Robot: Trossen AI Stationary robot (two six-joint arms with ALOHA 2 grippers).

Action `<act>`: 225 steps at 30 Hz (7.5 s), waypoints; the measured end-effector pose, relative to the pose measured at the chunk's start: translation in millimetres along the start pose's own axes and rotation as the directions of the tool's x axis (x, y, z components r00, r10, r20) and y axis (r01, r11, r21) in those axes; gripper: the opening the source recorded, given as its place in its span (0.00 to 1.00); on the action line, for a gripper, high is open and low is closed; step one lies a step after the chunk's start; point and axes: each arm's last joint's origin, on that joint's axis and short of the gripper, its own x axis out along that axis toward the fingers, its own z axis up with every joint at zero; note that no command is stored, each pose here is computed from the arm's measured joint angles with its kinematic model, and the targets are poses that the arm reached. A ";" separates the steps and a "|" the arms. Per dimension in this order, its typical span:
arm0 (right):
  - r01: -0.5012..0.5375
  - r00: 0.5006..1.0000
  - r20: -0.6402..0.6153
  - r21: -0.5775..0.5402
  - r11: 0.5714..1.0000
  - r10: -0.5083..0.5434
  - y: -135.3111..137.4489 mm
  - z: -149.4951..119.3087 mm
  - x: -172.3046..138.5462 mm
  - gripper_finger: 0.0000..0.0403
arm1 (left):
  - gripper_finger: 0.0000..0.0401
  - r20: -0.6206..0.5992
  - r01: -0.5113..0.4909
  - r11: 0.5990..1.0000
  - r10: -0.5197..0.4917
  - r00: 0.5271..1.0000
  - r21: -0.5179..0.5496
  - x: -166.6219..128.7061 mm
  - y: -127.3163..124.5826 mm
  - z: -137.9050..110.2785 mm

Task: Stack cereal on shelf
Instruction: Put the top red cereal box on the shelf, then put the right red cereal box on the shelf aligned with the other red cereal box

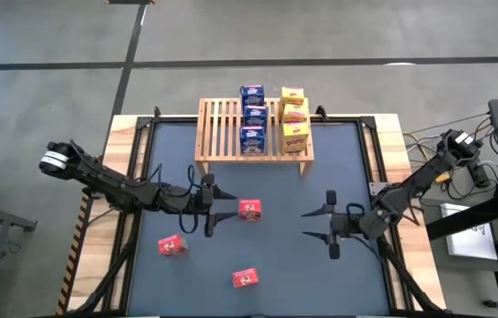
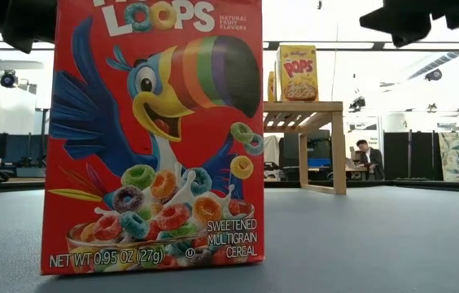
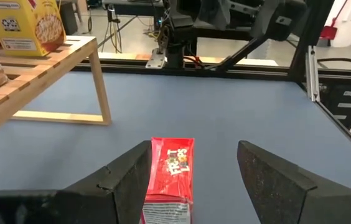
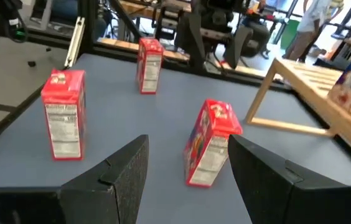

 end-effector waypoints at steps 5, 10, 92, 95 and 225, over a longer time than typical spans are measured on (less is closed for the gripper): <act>0.001 1.000 -0.024 0.023 1.000 0.000 0.7 -8.8 0.8 0.52 | 0.55 0.000 -0.006 1.000 0.006 1.000 -0.008 0.3 1.3 -0.1; 0.000 1.000 -0.028 0.013 1.000 0.000 1.0 -10.1 1.1 0.52 | 0.59 -0.012 -0.010 0.999 0.009 1.000 -0.033 -0.6 2.6 -4.1; 0.003 0.999 -0.049 0.056 0.998 -0.001 0.7 -18.7 0.5 0.52 | 0.44 -0.186 0.003 1.000 0.001 0.982 0.023 44.0 10.9 -2.9; 0.004 0.999 -0.052 0.052 0.999 -0.001 0.6 -19.0 0.5 0.52 | 0.44 -0.205 0.002 1.000 0.003 0.979 0.027 33.7 12.6 4.4; -0.167 0.985 0.062 0.072 0.983 0.163 11.7 -20.0 51.5 0.52 | 0.48 0.182 0.115 0.993 -0.109 0.977 -0.021 -143.1 112.6 82.3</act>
